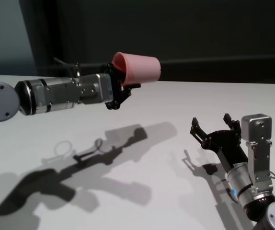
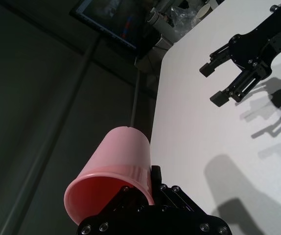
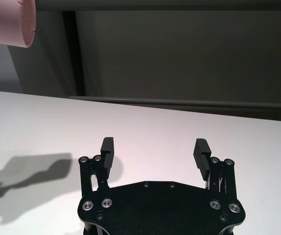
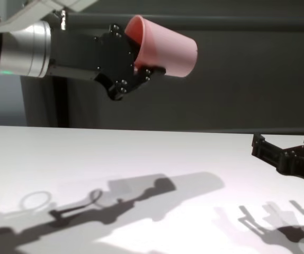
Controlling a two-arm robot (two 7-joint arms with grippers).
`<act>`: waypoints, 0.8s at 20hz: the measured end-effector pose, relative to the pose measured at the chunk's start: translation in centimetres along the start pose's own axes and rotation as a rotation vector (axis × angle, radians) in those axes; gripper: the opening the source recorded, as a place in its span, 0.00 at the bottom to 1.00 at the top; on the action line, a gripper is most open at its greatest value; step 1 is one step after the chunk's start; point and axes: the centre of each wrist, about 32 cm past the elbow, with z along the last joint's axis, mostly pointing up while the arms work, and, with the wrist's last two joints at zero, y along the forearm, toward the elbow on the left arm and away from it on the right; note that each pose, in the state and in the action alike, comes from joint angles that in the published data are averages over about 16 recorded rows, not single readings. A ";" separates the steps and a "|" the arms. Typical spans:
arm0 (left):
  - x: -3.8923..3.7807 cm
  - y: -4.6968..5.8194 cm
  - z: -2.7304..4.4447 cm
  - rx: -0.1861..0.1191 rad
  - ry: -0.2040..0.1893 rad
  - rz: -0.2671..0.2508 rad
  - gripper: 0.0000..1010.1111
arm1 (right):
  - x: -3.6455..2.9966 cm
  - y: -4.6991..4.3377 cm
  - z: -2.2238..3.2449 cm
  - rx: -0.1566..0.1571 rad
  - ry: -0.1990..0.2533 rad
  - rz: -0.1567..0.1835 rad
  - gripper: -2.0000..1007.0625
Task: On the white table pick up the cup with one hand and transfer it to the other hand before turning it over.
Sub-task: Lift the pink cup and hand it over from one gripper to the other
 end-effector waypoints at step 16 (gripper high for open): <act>-0.39 -0.8 -1.12 -0.189 0.318 0.052 0.04 | 0.00 0.00 0.00 0.000 0.000 0.000 0.99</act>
